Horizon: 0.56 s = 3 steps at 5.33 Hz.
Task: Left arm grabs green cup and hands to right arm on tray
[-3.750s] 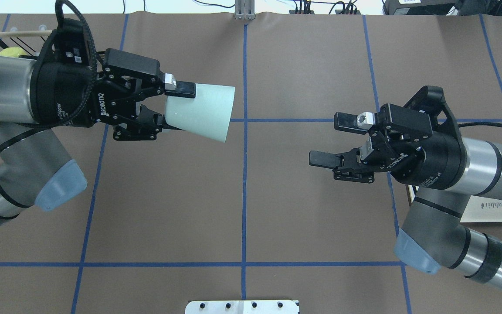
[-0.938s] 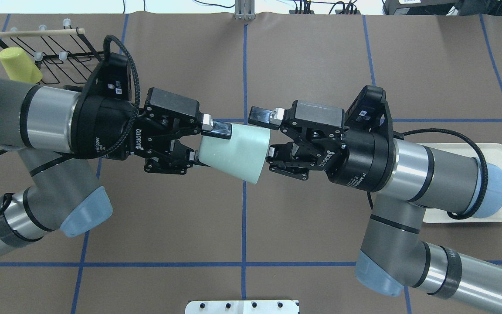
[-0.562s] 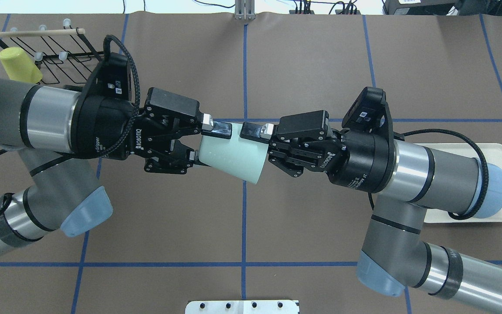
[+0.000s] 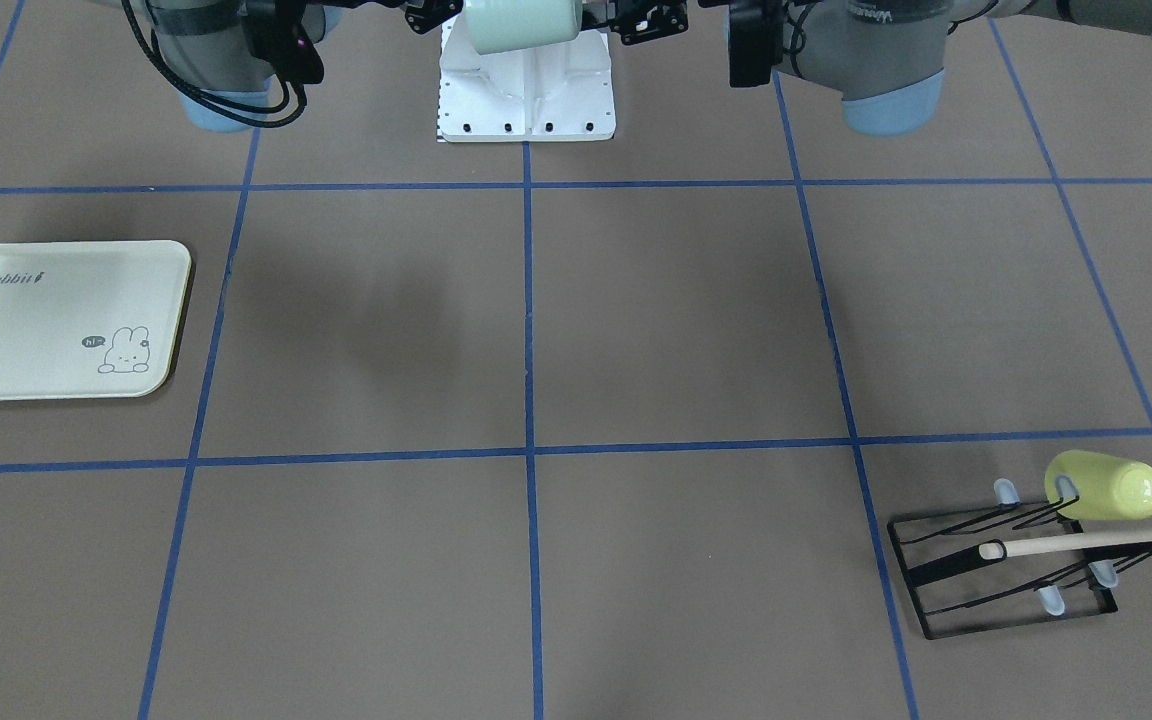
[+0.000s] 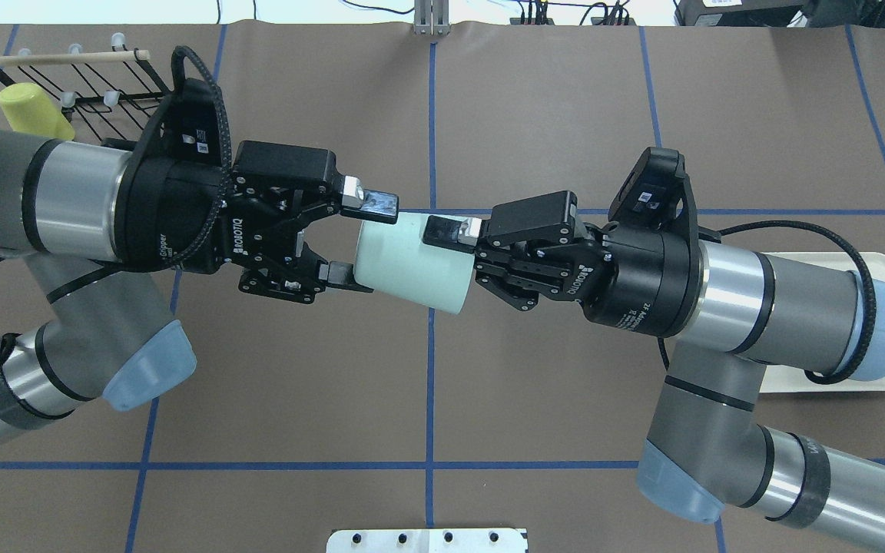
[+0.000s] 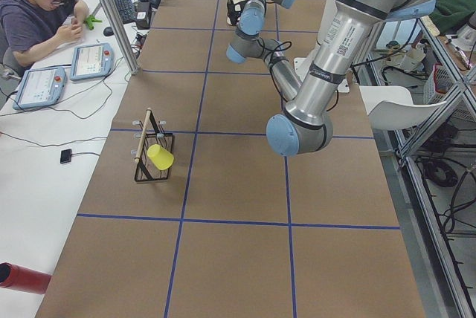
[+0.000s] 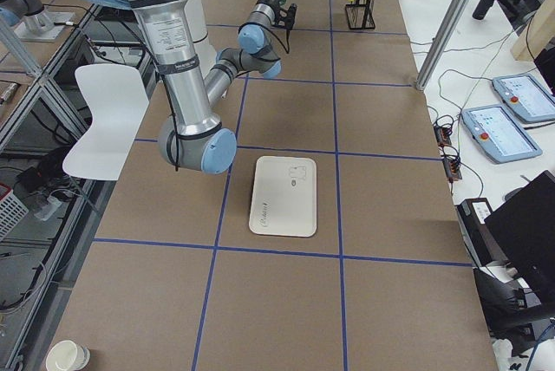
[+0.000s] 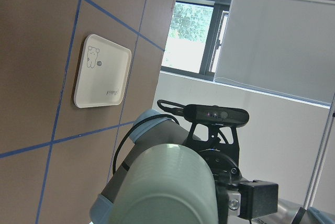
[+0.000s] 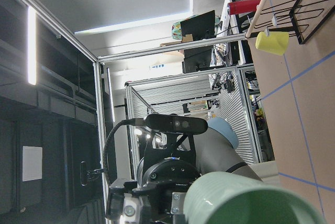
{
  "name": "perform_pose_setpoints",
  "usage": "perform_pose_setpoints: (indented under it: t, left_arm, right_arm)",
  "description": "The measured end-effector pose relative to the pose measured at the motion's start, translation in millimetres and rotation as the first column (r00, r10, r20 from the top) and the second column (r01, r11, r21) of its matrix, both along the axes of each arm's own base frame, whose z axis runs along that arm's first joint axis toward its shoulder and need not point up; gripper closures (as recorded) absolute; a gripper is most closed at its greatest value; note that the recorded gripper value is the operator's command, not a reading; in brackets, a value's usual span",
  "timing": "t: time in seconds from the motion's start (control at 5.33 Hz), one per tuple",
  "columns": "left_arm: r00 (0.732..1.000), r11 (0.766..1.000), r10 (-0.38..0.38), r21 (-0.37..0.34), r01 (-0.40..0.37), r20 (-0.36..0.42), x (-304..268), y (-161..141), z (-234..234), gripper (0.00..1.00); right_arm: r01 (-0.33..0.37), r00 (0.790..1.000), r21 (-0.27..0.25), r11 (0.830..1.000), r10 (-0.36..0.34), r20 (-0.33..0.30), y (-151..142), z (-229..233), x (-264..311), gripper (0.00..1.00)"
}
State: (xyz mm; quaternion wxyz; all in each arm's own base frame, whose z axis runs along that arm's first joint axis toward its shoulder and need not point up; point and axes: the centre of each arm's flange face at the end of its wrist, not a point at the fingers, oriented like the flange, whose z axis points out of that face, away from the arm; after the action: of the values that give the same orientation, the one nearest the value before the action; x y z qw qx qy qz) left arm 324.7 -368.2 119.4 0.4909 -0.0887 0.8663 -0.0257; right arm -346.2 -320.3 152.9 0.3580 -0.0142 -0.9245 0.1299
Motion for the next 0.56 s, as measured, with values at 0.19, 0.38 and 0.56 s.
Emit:
perform_pose_setpoints:
  t: [0.19, 0.38, 0.56]
  left_arm:
    - [1.000, 1.000, -0.007, 0.014, 0.007, 0.021, 3, -2, 9, 0.00]
    - [0.999, 0.999, -0.020, 0.034, 0.018, 0.047, 4, -5, 23, 0.00]
    - [0.998, 0.999, -0.033, 0.041, 0.031, 0.062, 3, -7, 31, 0.00]
  right_arm:
    - [-0.007, 0.999, 0.005, 1.000, 0.007, -0.031, -7, 5, 9, 1.00]
    - [-0.016, 0.995, 0.001, 1.000, 0.016, -0.102, -22, 11, 16, 1.00]
    - [-0.021, 0.973, -0.022, 1.000, 0.015, -0.230, -48, 15, 26, 1.00]
